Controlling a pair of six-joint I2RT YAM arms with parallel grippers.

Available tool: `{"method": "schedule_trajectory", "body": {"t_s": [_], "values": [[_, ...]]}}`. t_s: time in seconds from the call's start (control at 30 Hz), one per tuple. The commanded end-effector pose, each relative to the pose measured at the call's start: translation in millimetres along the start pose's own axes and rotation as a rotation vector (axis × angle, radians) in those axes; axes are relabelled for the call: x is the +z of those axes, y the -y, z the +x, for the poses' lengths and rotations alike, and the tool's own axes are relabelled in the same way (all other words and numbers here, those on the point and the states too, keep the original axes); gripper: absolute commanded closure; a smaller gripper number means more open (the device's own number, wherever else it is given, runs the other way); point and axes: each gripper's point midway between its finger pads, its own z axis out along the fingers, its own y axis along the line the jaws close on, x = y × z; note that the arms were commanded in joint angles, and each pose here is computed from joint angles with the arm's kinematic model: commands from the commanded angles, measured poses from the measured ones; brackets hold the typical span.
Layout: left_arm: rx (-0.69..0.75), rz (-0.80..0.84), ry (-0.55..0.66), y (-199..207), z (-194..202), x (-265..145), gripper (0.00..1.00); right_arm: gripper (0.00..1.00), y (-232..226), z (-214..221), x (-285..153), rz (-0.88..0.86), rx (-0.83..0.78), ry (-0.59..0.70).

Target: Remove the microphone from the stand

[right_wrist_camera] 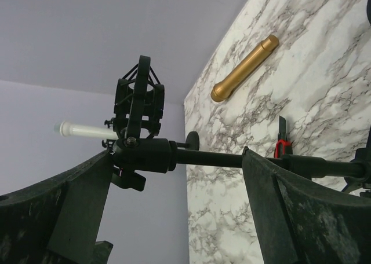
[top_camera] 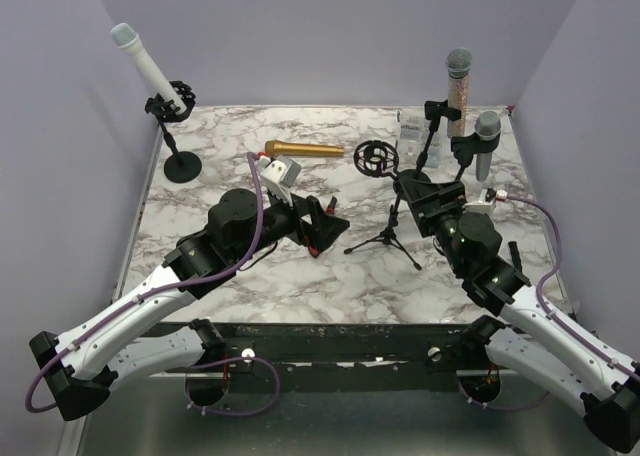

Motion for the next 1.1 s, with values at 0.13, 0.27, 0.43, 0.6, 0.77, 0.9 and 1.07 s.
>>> {"method": "schedule_trajectory", "body": {"t_s": [0.13, 0.27, 0.43, 0.6, 0.77, 0.9, 1.07], "values": [[-0.009, 0.016, 0.022, 2.6, -3.8, -2.7, 0.01, 0.09, 56.1, 5.6, -1.3, 0.137, -0.058, 0.014], [-0.009, 0.018, 0.017, 3.0, -2.9, -1.8, 0.01, 0.09, 74.2, 12.1, -2.2, 0.161, -0.08, 0.0], [-0.01, 0.023, 0.013, 4.5, -3.5, -1.4, 0.01, 0.09, 85.0, 18.7, -2.6, 0.172, -0.127, -0.027], [-0.001, 0.019, 0.006, 4.2, -3.7, -1.9, 0.01, 0.08, 78.2, 20.3, -7.0, 0.141, -0.294, -0.08], [0.003, 0.012, -0.008, 1.8, 0.3, -0.1, 0.01, 0.08, 105.0, 28.5, -18.2, 0.173, -0.477, -0.164], [0.003, 0.012, -0.017, 0.9, 3.2, 3.0, 0.01, 0.1, 128.7, 45.0, -27.2, 0.188, -0.532, -0.26], [-0.007, 0.013, -0.038, 0.2, 8.7, 7.6, 0.01, 0.12, 153.9, 54.8, -33.5, 0.212, -0.549, -0.302]]}}
